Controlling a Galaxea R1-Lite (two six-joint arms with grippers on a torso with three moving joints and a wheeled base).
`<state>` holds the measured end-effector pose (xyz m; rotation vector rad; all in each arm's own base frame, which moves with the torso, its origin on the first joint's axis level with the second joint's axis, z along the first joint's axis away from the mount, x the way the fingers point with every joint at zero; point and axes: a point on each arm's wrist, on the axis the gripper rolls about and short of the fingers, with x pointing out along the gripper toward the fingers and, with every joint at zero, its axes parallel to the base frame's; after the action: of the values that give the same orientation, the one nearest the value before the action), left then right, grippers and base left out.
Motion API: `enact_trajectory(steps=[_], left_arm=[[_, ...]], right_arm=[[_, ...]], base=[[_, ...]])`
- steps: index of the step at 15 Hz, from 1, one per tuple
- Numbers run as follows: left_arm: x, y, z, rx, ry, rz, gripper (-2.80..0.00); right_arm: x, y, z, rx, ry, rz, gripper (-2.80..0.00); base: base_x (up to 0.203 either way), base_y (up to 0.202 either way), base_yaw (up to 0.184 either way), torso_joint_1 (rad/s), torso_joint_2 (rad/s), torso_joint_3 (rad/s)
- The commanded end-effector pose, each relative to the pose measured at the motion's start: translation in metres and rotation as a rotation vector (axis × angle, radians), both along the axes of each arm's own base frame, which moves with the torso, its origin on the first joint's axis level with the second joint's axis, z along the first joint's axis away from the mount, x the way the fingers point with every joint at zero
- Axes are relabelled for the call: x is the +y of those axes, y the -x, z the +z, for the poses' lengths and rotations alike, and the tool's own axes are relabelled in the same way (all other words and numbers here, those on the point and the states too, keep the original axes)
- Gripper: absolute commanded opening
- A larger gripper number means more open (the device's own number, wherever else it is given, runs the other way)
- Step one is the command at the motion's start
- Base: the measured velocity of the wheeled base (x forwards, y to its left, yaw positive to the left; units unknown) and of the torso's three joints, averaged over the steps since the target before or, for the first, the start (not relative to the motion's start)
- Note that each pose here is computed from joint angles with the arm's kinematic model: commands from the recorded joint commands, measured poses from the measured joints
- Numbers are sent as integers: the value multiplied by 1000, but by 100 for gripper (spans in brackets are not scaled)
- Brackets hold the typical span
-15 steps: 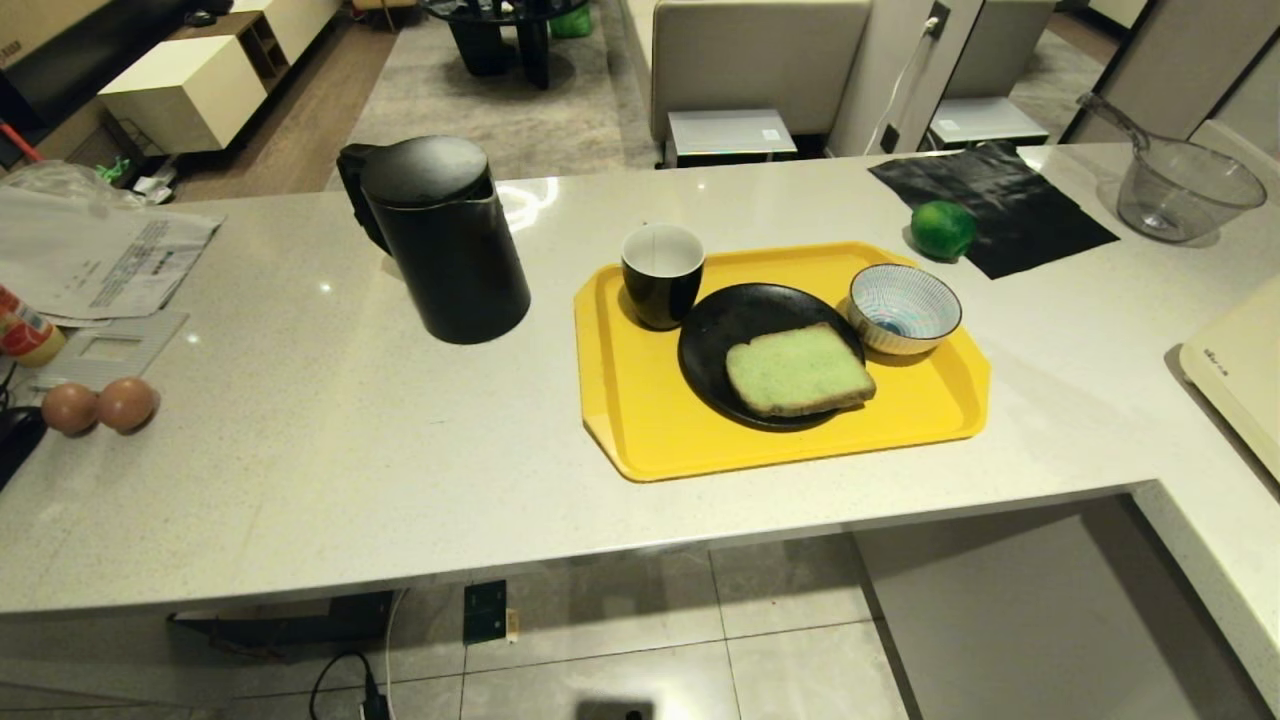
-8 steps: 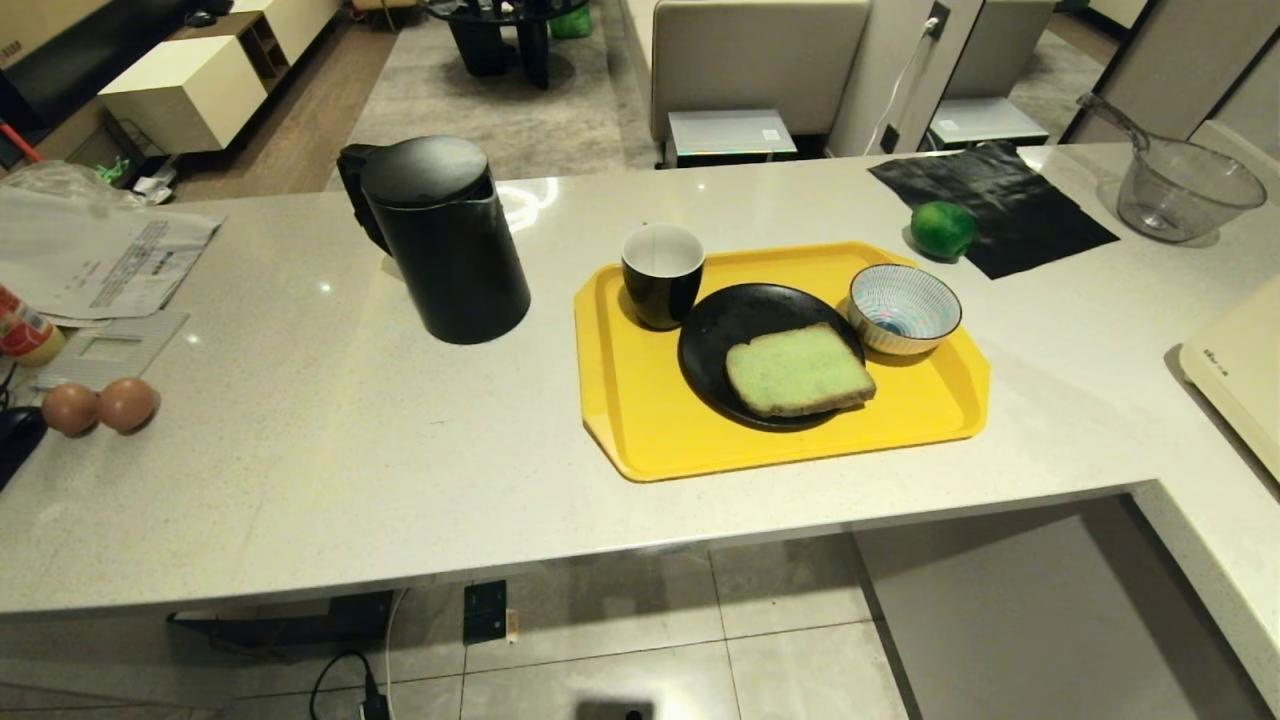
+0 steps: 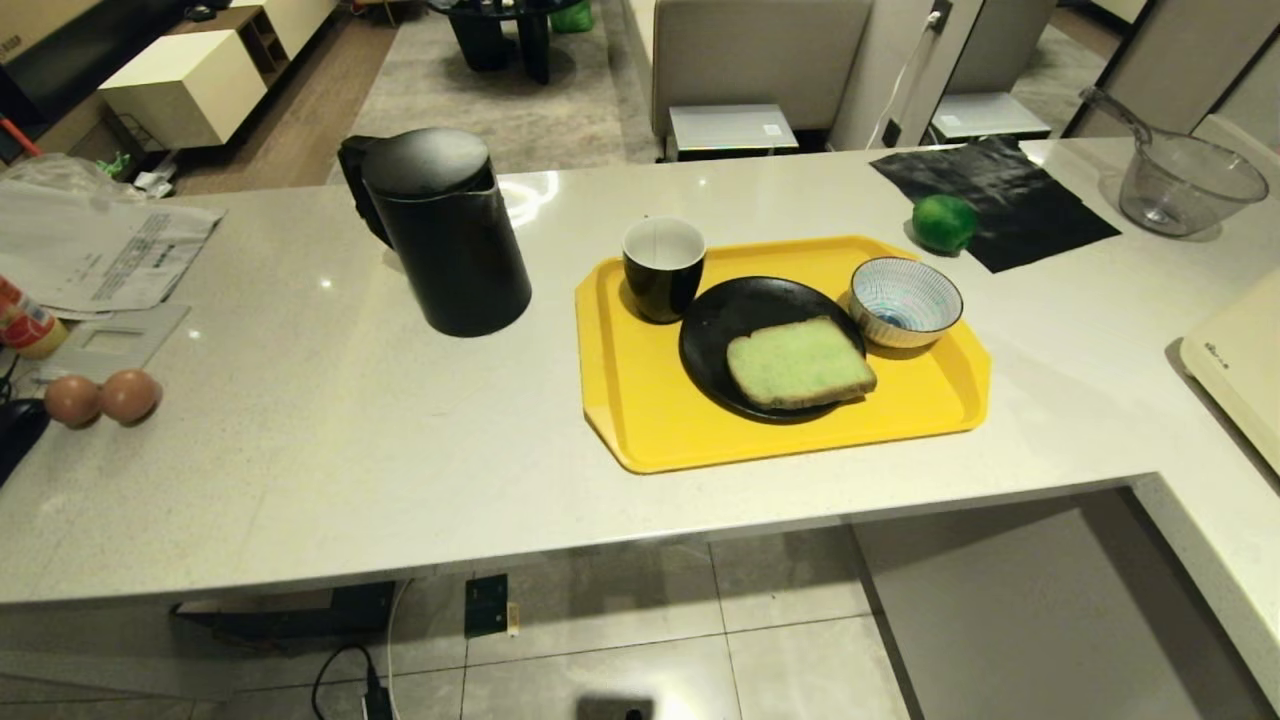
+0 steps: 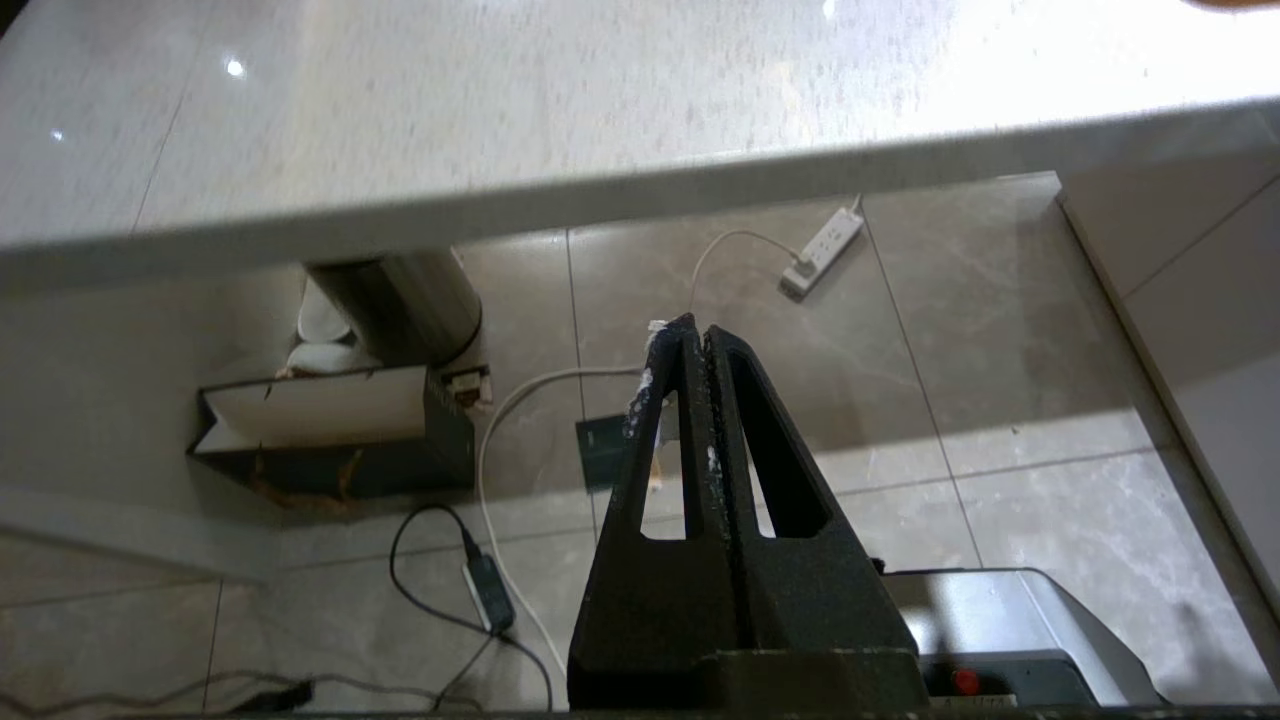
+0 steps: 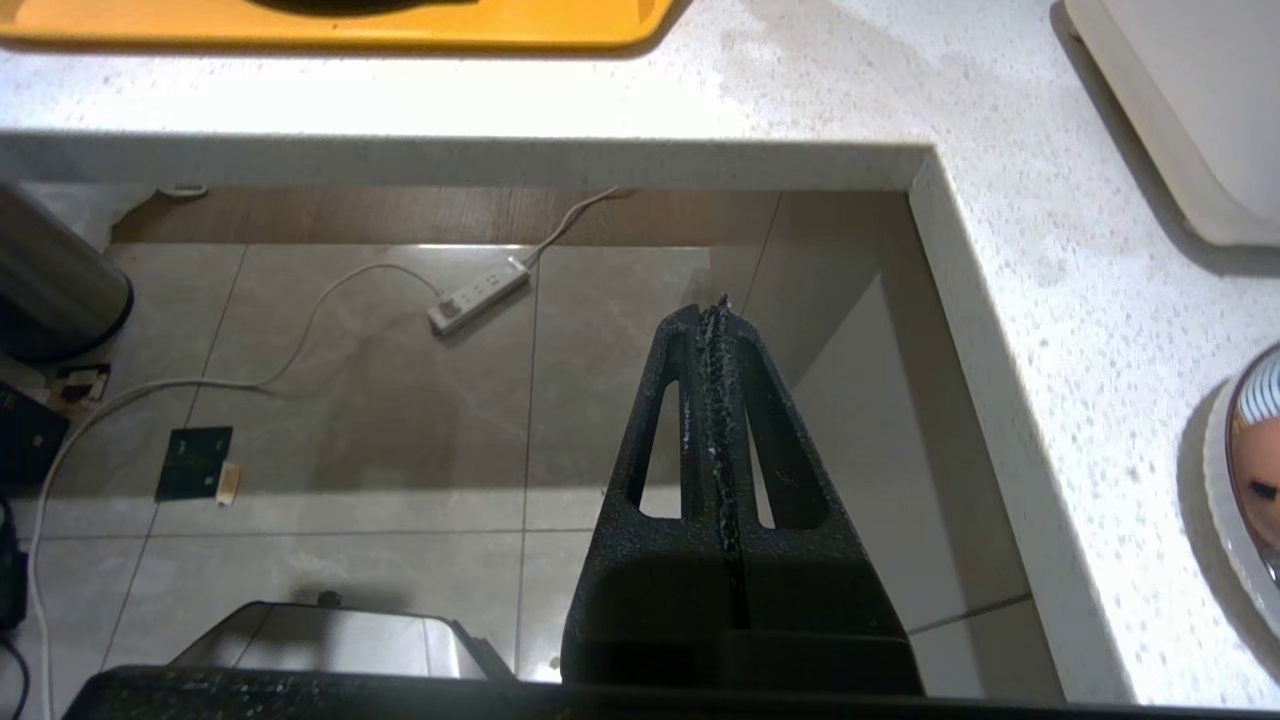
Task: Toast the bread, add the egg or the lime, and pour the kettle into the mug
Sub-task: Pick up the egg
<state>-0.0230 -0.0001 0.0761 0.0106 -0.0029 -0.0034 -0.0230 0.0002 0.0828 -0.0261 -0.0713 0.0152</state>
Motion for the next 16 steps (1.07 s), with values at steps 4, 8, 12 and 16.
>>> enact_trajectory(steps=[4, 8, 12, 16], left_arm=[[0, 0, 0, 1, 1, 0, -280], [0, 0, 0, 0, 3, 0, -280], [0, 0, 0, 1, 3, 0, -280], [0, 0, 0, 1, 3, 0, -280]], right_arm=[[0, -2, -8, 30, 0, 1, -280], [0, -2, -8, 29, 9, -1, -280], [0, -2, -8, 29, 16, 0, -280], [0, -2, -8, 30, 14, 0, -280]], base=[[-103, 0, -2, -6, -3, 2], [0, 0, 0, 0, 0, 0], [0, 0, 0, 0, 0, 0], [0, 0, 0, 0, 0, 0]])
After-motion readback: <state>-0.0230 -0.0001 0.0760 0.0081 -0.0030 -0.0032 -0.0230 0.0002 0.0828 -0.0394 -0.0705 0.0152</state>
